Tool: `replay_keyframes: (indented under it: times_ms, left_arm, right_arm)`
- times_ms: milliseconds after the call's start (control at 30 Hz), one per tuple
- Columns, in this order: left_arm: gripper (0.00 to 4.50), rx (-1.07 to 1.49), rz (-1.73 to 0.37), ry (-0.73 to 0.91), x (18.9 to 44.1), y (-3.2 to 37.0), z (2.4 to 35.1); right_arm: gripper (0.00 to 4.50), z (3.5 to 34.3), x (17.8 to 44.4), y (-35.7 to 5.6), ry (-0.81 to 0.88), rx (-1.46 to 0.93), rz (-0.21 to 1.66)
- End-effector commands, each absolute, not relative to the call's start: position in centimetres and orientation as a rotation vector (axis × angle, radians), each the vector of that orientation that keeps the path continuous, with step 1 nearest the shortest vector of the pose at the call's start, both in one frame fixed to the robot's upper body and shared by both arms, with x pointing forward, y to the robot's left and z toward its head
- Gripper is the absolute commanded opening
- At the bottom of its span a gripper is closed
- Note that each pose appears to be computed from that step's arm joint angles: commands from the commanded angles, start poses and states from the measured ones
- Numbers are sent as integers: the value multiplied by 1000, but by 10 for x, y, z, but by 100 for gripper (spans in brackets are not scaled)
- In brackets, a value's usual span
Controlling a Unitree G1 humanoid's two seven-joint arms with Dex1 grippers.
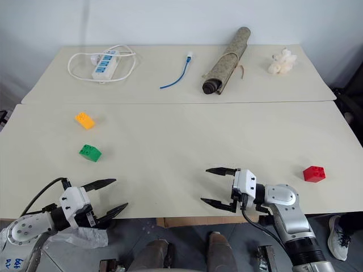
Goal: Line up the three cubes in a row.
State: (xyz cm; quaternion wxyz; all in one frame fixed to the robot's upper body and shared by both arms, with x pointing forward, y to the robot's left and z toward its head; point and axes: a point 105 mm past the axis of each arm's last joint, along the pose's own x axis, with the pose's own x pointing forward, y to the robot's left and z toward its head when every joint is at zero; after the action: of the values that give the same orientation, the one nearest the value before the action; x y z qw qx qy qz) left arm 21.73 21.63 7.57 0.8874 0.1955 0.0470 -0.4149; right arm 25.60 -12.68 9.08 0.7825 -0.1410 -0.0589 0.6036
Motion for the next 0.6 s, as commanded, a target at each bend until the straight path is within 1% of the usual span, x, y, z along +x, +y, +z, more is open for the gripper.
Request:
replay_keyframes:
  times_ms: [33,133,200,233,333,400,500,533,600]
  left_arm:
    - [447,364,-837,35,217,215,91]
    - [447,315,-876,20,215,207,100]
    - [447,270,-887,-5,219,200,108]
    - [447,232,-907,-9,220,195,111]
    - [447,263,-981,-28,224,178,116]
    - [447,302,-1033,-54,230,166,121]
    - [447,313,-1059,-80,237,157,125]
    - [447,316,-1062,-84,240,156,125]
    - [447,296,-1080,-86,246,152,122]
  right_arm:
    - [450,101,253,-121,-178,-300,1312]
    - [450,107,260,-124,-202,-285,1260]
    - [450,126,273,-135,-245,-198,1139]
    - [450,133,276,-140,-256,-179,1108]
    - [450,151,280,-156,-286,-165,1019]
    - [450,166,281,-180,-306,-177,891]
    - [450,182,273,-224,-309,-232,669]
    - [450,188,269,-242,-311,-241,581]
    - [450,195,252,-289,-293,-265,375]
